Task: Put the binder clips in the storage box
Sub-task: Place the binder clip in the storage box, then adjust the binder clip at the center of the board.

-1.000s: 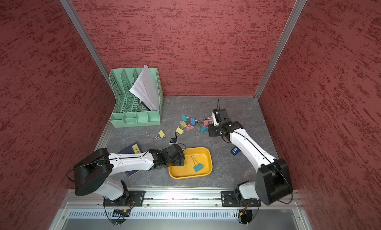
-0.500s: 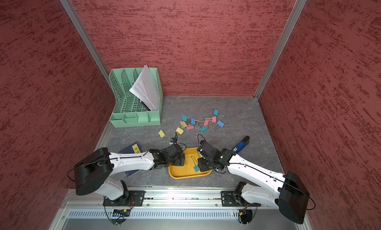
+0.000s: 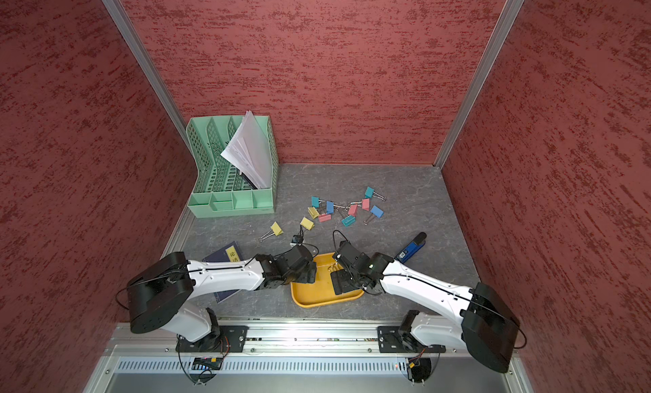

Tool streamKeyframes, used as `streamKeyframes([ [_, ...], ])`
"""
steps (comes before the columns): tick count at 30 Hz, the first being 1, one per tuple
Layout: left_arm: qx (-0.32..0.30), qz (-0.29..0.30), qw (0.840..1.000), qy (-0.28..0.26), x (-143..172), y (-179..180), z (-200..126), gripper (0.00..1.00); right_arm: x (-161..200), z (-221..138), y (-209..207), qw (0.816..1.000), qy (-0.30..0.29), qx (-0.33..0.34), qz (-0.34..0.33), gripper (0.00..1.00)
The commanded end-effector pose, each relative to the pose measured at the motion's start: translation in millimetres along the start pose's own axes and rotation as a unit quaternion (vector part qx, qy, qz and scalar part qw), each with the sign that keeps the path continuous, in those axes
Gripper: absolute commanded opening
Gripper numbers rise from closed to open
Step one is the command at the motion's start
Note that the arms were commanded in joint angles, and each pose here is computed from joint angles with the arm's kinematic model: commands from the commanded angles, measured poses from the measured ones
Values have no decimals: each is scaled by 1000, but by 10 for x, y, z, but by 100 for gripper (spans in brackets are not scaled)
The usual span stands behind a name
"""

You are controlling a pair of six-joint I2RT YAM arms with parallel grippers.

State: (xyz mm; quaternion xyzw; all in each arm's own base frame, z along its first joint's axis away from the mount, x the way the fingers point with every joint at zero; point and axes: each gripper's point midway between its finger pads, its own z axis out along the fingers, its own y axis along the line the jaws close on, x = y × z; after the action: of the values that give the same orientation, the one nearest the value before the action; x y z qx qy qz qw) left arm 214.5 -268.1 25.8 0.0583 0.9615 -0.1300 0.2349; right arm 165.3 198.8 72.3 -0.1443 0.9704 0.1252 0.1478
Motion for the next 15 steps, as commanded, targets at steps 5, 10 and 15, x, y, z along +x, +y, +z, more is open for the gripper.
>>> streamKeyframes([
  [5, -17, 6, 999, 49, 243, 111, 137, 92, -909, -461, -455, 995, -88, 20, 45, 94],
  [10, -19, 7, 999, 48, 229, 125, 133, 92, -1699, -396, -1116, 984, -123, 49, 123, 63],
  [15, -22, 6, 998, 52, 245, 148, 129, 92, -2248, -78, -1466, 979, -124, 74, 143, 12],
])
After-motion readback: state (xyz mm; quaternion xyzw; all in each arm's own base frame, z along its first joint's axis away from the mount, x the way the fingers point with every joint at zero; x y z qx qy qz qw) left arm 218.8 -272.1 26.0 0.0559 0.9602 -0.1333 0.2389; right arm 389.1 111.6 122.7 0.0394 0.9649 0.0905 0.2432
